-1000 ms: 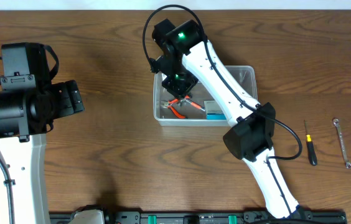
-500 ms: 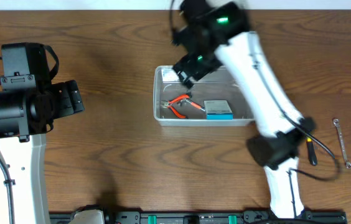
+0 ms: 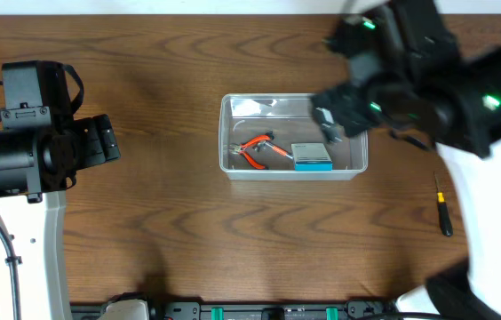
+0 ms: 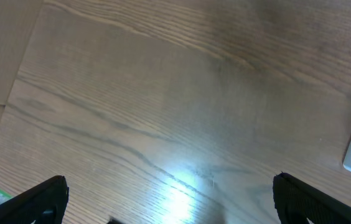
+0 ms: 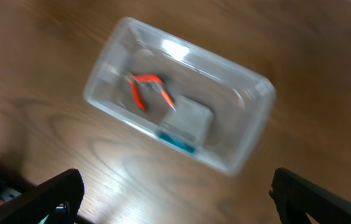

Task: Pack container
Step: 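Raise the right gripper and move it right over the yellow screwdriver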

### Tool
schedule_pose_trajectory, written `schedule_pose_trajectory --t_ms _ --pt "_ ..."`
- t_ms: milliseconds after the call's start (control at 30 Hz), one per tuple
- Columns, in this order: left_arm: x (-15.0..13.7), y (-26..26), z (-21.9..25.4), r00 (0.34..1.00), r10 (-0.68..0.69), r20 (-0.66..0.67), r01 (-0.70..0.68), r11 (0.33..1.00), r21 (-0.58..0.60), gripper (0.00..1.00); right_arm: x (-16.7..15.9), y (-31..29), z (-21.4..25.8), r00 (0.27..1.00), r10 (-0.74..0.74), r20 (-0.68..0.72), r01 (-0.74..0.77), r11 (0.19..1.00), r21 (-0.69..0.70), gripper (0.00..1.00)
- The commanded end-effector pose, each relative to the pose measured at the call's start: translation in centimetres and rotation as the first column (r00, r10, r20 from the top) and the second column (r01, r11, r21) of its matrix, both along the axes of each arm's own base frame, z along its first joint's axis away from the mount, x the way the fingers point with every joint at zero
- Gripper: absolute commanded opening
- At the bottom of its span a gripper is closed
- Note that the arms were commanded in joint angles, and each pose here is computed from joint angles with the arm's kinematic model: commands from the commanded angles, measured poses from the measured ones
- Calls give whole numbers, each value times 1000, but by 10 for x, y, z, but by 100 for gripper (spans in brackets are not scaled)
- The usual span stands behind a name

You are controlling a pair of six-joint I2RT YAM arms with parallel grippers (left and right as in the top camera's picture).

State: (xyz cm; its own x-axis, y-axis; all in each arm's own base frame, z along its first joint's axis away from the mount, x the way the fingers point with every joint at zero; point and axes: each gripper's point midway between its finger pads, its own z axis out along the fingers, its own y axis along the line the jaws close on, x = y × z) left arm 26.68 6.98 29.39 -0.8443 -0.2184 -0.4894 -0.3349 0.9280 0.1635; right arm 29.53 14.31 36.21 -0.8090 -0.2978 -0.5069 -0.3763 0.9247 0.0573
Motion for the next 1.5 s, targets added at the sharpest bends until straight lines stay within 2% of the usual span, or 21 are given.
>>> schedule_pose_trajectory --t_ms 0,100,333,433,567,900,1267,1467 --pt "0 3 2 1000 17 7 -17 1000 3 98 -15 -48 -13 985 -168 -39 166 985 -39 99" --pt "0 3 2 1000 17 7 -17 1000 3 98 -34 -84 -29 960 -265 -87 261 964 -59 99" --pt "0 3 2 1000 17 6 -17 1000 3 98 -69 -143 -79 889 -404 -216 376 913 -159 99" --pt "0 3 2 1000 16 7 -16 1000 3 98 -81 -166 -108 845 -449 -290 384 888 -253 99" --pt "0 3 2 1000 17 7 -17 1000 3 98 -78 -179 -140 800 -497 -337 415 863 -288 99" --pt "0 3 2 1000 16 7 -16 1000 3 98 -49 -187 -167 810 -502 -303 423 858 -290 99" --pt "0 3 2 1000 17 7 -17 1000 3 98 -60 -187 -223 846 -376 -378 255 908 -333 99" --pt "0 3 2 1000 16 7 -16 1000 3 98 -58 -191 -251 842 -383 -380 260 905 -337 99"
